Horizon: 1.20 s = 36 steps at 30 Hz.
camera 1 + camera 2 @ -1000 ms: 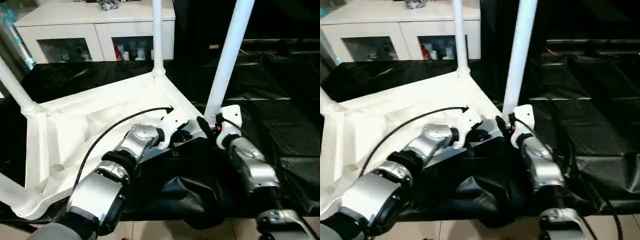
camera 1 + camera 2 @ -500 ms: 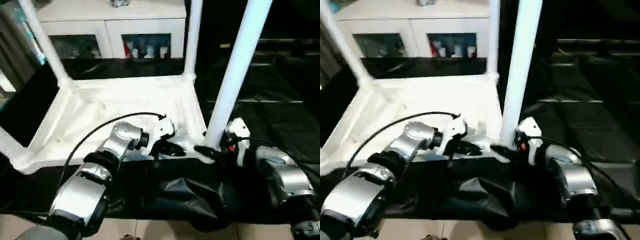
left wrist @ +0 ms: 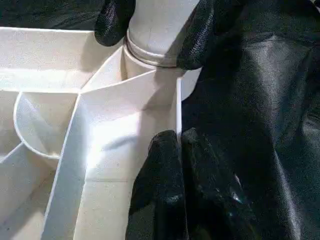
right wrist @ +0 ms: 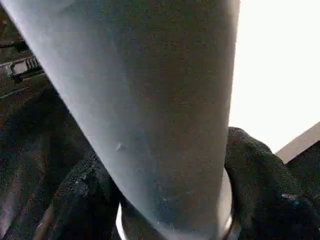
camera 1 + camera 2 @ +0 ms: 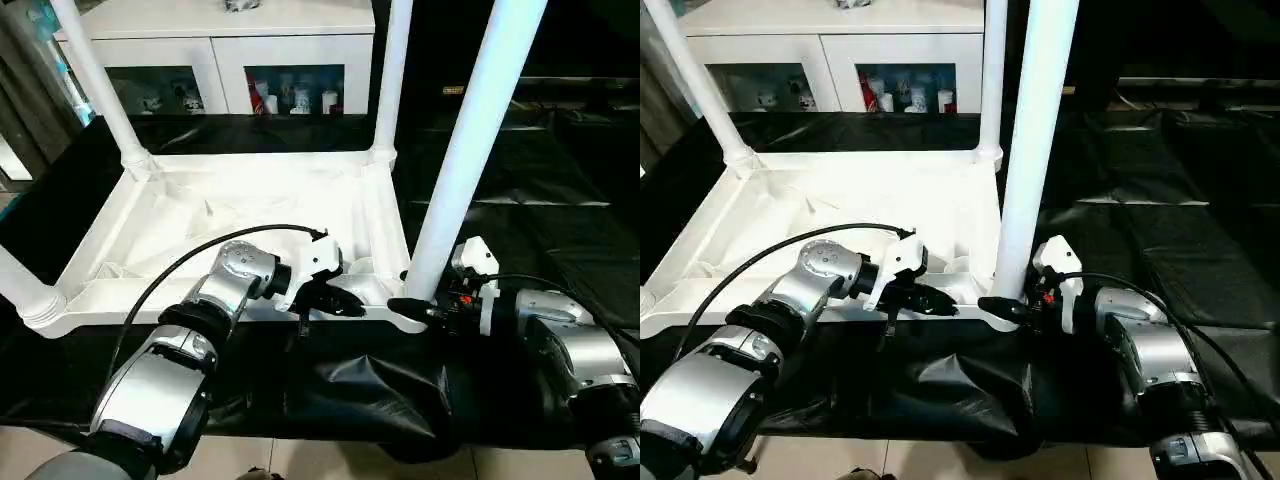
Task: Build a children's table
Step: Rotate leg to tighten
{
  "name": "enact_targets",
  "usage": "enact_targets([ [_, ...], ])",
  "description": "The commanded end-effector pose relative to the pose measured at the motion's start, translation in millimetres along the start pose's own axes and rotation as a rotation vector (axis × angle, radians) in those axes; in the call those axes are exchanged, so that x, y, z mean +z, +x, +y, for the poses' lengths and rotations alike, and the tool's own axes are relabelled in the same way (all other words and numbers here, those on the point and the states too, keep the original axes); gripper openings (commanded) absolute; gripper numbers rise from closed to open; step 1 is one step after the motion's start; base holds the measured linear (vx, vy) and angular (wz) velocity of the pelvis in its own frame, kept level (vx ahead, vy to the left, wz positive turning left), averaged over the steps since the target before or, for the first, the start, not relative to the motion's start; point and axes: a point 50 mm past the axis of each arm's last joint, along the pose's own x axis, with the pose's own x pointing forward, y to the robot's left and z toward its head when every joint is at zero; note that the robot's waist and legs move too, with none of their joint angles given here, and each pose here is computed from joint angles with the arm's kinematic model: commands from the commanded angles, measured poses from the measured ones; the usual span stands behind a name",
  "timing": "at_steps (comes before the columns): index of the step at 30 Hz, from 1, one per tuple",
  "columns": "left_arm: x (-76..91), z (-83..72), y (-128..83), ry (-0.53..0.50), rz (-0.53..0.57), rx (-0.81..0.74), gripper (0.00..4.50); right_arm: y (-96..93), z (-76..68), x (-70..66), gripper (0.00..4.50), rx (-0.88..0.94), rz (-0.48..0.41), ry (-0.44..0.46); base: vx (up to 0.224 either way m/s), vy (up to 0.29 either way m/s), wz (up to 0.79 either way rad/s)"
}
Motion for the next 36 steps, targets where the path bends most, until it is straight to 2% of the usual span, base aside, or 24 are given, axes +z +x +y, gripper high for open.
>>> enact_targets([
  [1,7.2,5.6,0.1,0.014,-0.028,0.072,0.00,8.5,6.8,-5.8,2.56,0.007,-0.002,0.026,0.000,0.000,0.00],
  [2,12.0,10.4,6.0,0.000,-0.040,0.151,0.00,15.7,3.5,-8.6,2.56,-0.118,-0.064,0.082,0.000,0.000,0.00],
  [4,16.5,13.6,10.7,-0.007,-0.053,0.205,0.00,21.6,2.8,-10.7,2.56,-0.190,-0.099,0.125,0.000,0.000,0.00],
  [8,25.0,19.6,23.6,-0.039,-0.058,0.329,0.00,38.1,6.5,-20.6,2.56,-0.322,-0.071,0.122,0.000,0.000,0.00],
  [9,28.5,20.7,30.8,-0.059,-0.060,0.369,0.00,46.2,6.8,-24.5,2.56,-0.403,-0.059,0.136,0.000,0.000,0.00],
  [14,37.3,18.2,49.2,-0.073,-0.063,0.410,0.00,62.3,1.8,-25.3,2.55,-0.656,-0.077,0.213,0.000,0.000,0.00],
  [16,38.7,17.2,53.4,-0.074,-0.062,0.416,0.00,66.4,1.6,-24.4,2.55,-0.703,-0.081,0.230,0.000,0.000,0.00],
  [17,40.7,14.9,58.9,-0.075,-0.070,0.409,0.00,76.5,5.5,-20.7,2.55,-0.691,-0.095,0.243,0.000,0.000,0.00],
  [19,42.1,13.4,61.1,-0.067,-0.076,0.395,0.00,84.3,11.7,-14.9,2.55,-0.634,-0.115,0.203,0.000,0.000,0.00],
  [21,41.9,13.7,60.1,-0.065,-0.077,0.391,0.00,85.2,13.0,-13.3,3.11,-0.615,-0.117,0.171,0.000,0.000,0.00],
  [25,40.4,14.4,55.2,-0.057,-0.080,0.369,0.00,82.1,13.3,-9.3,3.46,-0.563,-0.146,0.122,0.000,0.000,0.00],
  [26,37.4,13.8,50.5,-0.048,-0.078,0.333,0.00,75.3,11.9,-5.5,3.67,-0.507,-0.163,0.086,0.000,0.000,0.00],
  [33,31.1,11.4,39.2,-0.024,-0.079,0.242,0.00,59.3,9.2,-1.1,3.85,-0.363,-0.150,0.023,0.000,0.000,0.00],
  [35,22.0,6.1,22.0,0.005,-0.074,0.094,0.00,27.7,8.8,-1.3,3.85,-0.157,-0.085,-0.038,0.000,0.000,0.00],
  [36,20.2,5.4,18.3,0.009,-0.069,0.071,0.00,21.3,8.9,-1.0,3.85,-0.121,-0.072,-0.045,0.000,0.000,0.00],
])
